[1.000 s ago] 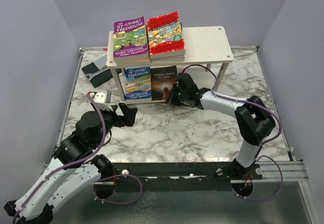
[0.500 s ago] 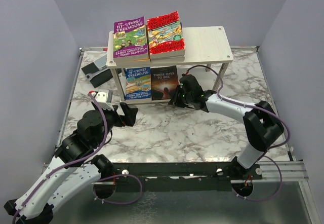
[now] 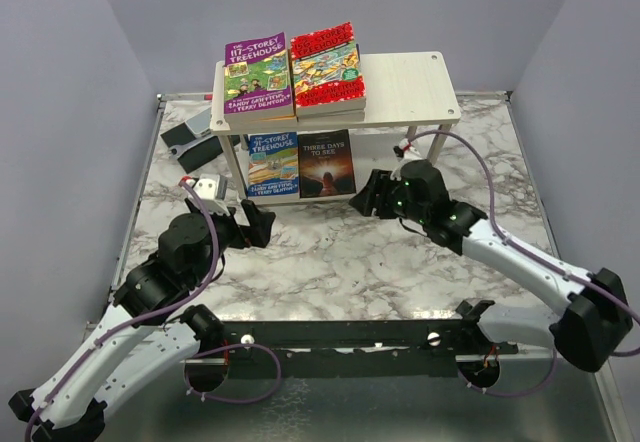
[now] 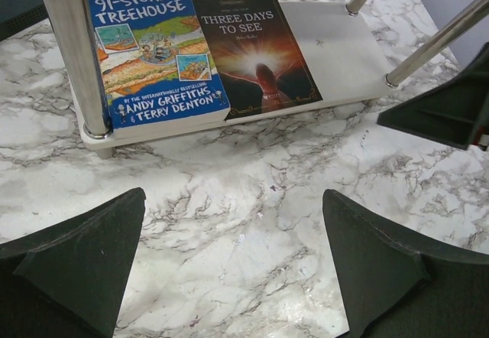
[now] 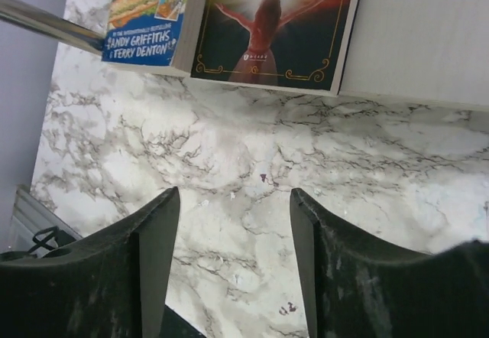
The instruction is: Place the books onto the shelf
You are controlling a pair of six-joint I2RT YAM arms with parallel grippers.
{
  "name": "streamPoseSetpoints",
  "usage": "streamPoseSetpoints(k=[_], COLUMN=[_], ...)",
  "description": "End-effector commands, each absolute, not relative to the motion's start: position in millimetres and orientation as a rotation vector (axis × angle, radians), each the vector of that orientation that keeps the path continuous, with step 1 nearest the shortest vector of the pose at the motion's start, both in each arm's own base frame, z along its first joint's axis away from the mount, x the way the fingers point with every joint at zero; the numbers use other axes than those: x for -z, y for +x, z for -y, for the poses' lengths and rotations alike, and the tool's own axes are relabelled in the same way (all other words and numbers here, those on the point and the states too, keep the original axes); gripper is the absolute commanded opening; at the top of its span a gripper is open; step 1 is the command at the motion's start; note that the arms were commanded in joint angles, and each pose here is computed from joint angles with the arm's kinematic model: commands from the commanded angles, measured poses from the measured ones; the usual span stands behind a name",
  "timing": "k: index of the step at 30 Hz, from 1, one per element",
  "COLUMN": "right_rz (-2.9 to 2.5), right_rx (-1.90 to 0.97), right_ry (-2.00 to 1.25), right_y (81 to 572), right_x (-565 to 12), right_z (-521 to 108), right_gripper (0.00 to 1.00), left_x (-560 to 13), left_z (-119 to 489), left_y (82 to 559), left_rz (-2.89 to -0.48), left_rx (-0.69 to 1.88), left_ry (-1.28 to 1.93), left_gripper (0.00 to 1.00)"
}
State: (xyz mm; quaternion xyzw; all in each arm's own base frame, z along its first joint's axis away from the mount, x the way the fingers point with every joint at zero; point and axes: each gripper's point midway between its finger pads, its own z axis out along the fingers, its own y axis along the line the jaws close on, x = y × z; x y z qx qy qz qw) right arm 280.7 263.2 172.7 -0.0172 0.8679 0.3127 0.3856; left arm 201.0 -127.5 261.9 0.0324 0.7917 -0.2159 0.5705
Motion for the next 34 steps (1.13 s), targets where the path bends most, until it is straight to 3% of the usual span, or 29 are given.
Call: streamPoseSetpoints(k=[1, 10, 34], right_rz=[-2.086, -1.900, -1.748], right_rx=[-0.679, -0.649, -0.651], right_ry=[-0.076, -0.145, -0.061], right_y=[273.1, 245.5, 217.4], right_x=[-195.9, -238.1, -267.5], right_z=[-228.2, -192.1, -152.2], right_gripper=[0.67, 0.79, 0.91], left_x=[-261.6, -263.5, -274.5], left_z=[134.9, 132.6, 131.3], left_y=[200.8, 200.3, 195.5], left_rz=[-1.859, -1.840, -1.797], left_rx=[0.537, 0.536, 0.559], left_ry=[0.102, 0.099, 0.124], left_gripper=[0.99, 0.99, 0.99])
